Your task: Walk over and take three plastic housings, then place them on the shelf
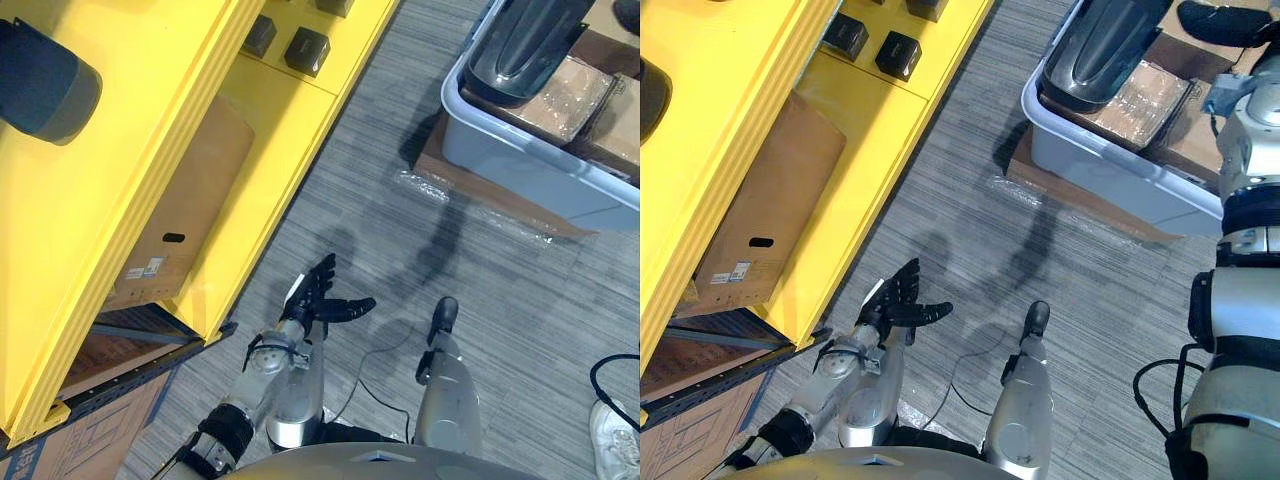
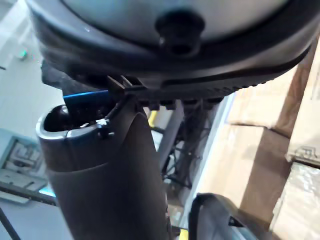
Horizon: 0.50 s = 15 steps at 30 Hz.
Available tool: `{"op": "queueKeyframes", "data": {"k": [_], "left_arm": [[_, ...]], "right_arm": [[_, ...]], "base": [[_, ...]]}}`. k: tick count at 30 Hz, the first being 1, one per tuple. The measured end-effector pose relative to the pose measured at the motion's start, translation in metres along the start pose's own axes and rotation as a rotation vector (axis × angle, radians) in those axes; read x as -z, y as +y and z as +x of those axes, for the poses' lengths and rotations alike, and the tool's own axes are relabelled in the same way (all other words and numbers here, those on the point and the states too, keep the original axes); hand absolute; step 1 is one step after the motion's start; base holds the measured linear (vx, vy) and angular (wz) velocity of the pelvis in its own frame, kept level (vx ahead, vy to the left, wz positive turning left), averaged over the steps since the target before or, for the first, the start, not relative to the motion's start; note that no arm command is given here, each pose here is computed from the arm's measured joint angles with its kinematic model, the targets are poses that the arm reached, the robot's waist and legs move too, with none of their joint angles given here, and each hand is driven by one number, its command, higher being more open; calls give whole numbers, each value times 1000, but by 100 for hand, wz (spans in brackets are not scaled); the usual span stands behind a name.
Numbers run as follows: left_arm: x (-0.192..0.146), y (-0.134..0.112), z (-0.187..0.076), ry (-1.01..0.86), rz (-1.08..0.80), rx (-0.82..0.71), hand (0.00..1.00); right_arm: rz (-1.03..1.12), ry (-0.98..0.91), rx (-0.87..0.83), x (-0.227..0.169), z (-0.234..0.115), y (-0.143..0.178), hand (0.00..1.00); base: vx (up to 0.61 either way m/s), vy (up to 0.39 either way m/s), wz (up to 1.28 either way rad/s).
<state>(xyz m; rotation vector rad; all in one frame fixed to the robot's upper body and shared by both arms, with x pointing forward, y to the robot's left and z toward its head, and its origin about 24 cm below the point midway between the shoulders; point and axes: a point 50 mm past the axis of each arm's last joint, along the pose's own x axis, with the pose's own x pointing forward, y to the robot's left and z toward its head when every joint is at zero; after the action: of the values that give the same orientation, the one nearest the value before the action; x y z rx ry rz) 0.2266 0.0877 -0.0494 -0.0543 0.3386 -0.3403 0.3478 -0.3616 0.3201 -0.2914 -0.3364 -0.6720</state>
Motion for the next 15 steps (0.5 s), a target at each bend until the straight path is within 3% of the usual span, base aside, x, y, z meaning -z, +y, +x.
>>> {"op": "queueKeyframes", "data": {"k": [9, 15], "left_arm": [[11, -10, -1, 41, 16, 20, 100], [9, -13, 0, 24, -22, 5, 100]], "right_arm": [[-79, 99, -45, 17, -1, 19, 100], [-161, 200, -22, 34, -3, 15, 100]], "base": [[15, -22, 7], [14, -14, 9]]}}
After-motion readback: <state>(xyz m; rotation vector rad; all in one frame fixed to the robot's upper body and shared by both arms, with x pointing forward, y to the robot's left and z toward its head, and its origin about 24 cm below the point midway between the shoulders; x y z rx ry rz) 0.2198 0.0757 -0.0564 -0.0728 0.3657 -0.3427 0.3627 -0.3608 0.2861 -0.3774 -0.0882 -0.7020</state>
